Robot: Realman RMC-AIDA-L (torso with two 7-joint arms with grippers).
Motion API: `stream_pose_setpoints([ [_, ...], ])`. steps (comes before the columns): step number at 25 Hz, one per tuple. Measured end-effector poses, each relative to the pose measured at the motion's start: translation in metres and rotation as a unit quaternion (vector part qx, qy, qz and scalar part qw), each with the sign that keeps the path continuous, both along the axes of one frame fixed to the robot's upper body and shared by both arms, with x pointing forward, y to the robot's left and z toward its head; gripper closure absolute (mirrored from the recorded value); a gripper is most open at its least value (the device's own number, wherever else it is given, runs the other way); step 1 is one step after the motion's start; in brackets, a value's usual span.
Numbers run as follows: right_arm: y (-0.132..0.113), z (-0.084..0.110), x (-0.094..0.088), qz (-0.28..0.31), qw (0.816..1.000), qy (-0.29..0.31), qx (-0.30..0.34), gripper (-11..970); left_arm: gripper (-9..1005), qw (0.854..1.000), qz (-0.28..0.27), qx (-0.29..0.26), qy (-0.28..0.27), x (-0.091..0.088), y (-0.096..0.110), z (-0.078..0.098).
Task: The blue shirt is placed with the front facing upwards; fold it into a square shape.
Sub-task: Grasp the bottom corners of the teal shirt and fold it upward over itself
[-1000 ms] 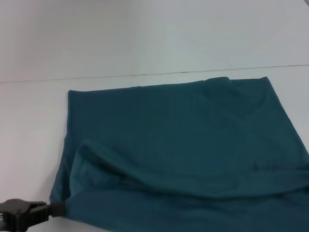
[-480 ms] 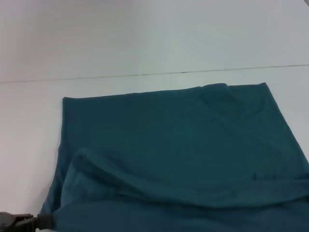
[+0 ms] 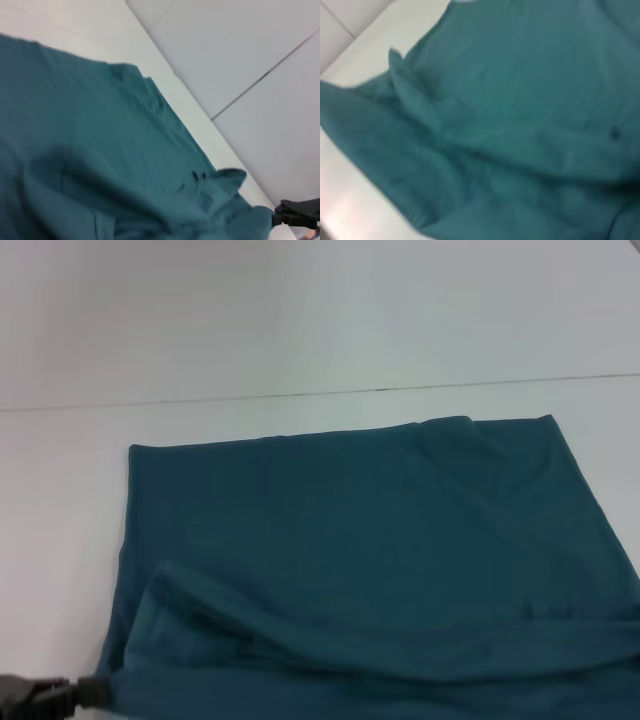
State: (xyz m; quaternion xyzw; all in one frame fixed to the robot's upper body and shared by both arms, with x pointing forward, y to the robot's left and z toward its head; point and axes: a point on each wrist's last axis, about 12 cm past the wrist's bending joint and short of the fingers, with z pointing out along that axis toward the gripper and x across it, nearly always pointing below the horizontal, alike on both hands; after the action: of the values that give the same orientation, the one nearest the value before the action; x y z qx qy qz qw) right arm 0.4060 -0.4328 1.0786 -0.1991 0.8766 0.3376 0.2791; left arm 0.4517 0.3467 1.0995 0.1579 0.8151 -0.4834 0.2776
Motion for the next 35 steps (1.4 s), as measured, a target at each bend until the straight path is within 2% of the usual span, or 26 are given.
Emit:
stream_pose_setpoints([
  [2,0.0,0.009,0.018,-0.008,1.0,-0.027,0.002,843,998,1.0,0.009,-0.003,-0.008,0.008,0.0,0.001],
  [3,0.0,0.009,0.018,-0.008,1.0,-0.027,0.002,843,998,1.0,0.013,-0.004,-0.011,0.012,0.0,0.002],
  [7,0.003,0.02,0.05,-0.025,0.998,-0.052,-0.004,841,997,0.999,0.029,-0.011,-0.03,0.036,-0.003,0.007],
  [14,0.017,0.031,0.108,-0.06,0.994,-0.087,-0.035,838,997,0.996,0.069,0.004,-0.055,0.1,-0.028,0.013],
  [18,0.026,0.031,0.139,-0.091,0.988,-0.111,-0.057,836,998,0.992,0.101,0.038,-0.06,0.138,-0.045,0.017],
  [19,0.029,0.03,0.145,-0.098,0.987,-0.113,-0.061,836,998,0.992,0.101,0.038,-0.06,0.138,-0.045,0.017],
  [20,0.032,0.028,0.151,-0.102,0.986,-0.113,-0.063,835,997,0.989,0.118,0.062,-0.068,0.157,-0.056,0.019],
  [22,0.039,0.024,0.163,-0.109,0.985,-0.114,-0.073,834,997,0.985,0.132,0.08,-0.076,0.17,-0.064,0.021],
  [23,0.044,0.021,0.168,-0.109,0.984,-0.114,-0.077,834,997,0.985,0.132,0.08,-0.076,0.17,-0.064,0.021],
  [24,0.047,0.019,0.173,-0.111,0.984,-0.114,-0.083,833,997,0.98,0.151,0.099,-0.086,0.183,-0.072,0.022],
  [29,0.067,0.007,0.2,-0.136,0.975,-0.126,-0.122,831,997,0.967,0.183,0.143,-0.107,0.206,-0.09,0.023],
  [35,0.08,0.011,0.227,-0.16,0.961,-0.155,-0.167,829,998,0.952,0.207,0.186,-0.129,0.222,-0.101,0.024],
])
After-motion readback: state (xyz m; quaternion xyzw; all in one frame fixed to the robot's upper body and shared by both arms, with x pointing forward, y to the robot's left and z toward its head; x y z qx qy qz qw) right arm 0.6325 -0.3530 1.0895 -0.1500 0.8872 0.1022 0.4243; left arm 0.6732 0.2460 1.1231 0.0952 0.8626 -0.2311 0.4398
